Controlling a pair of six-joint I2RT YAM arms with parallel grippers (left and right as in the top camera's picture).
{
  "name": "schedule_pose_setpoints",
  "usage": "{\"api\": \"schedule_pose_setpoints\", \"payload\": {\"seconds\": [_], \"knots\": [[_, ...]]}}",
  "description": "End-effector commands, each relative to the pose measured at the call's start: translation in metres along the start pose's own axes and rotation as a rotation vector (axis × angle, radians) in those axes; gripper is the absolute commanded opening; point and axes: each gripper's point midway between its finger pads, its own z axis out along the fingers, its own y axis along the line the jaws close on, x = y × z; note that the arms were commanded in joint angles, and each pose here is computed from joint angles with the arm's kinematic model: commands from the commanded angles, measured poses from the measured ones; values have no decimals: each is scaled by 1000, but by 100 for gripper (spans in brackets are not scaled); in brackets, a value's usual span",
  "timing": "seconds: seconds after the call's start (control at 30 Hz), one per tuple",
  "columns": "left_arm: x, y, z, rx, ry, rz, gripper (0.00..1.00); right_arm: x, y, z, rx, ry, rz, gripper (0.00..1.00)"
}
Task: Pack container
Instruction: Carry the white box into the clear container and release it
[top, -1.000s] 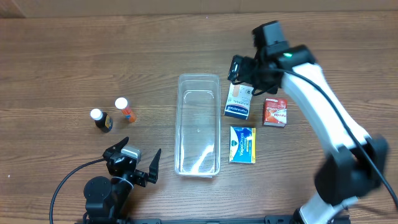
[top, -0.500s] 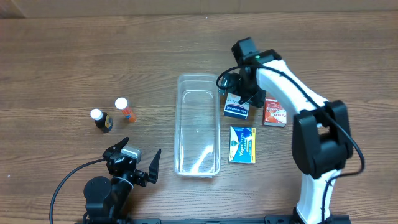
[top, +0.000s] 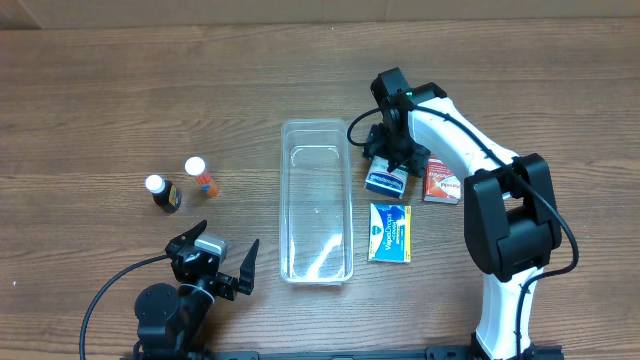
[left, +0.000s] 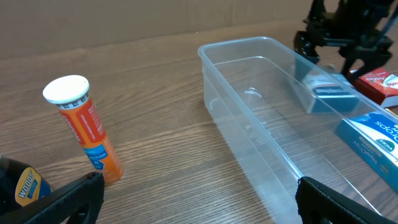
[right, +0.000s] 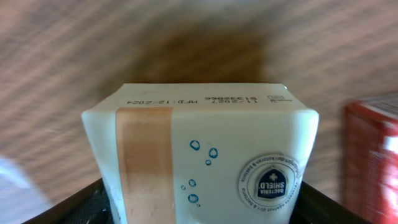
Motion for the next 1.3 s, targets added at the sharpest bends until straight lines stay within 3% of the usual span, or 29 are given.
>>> {"api": "schedule_pose_setpoints", "payload": {"seconds": [0.0,0.07,0.2,0.27,0.37,0.47,0.6,0.8,1.0,1.1,1.27], "knots": [[-1,0,0,4,-9,20,100,-21,-9,-35,25,-88,8,77],[-1,0,0,4,-10,21,100,-28,-2,-69,-12,-134,-40,71],[-1,0,0,4,-10,21,100,-30,22,-157,-125,-274,-136,70],[-1,0,0,4,-10,21,100,-15,42,-209,-210,-358,-200,70],[-1,0,0,4,-10,21,100,18,72,-235,-284,-397,-294,69],[-1,0,0,4,-10,21,100,57,99,-216,-273,-346,-401,68],[-1,0,0,4,-10,21,100,99,122,-153,-216,-262,-492,68],[-1,0,0,4,-10,21,100,96,128,-90,-165,-222,-487,68],[-1,0,0,4,-10,21,100,82,154,-88,-246,-284,-459,69],[-1,0,0,4,-10,21,100,79,159,-91,-267,-302,-456,87],[-1,0,0,4,-10,21,100,72,164,-120,-307,-357,-446,88]]}}
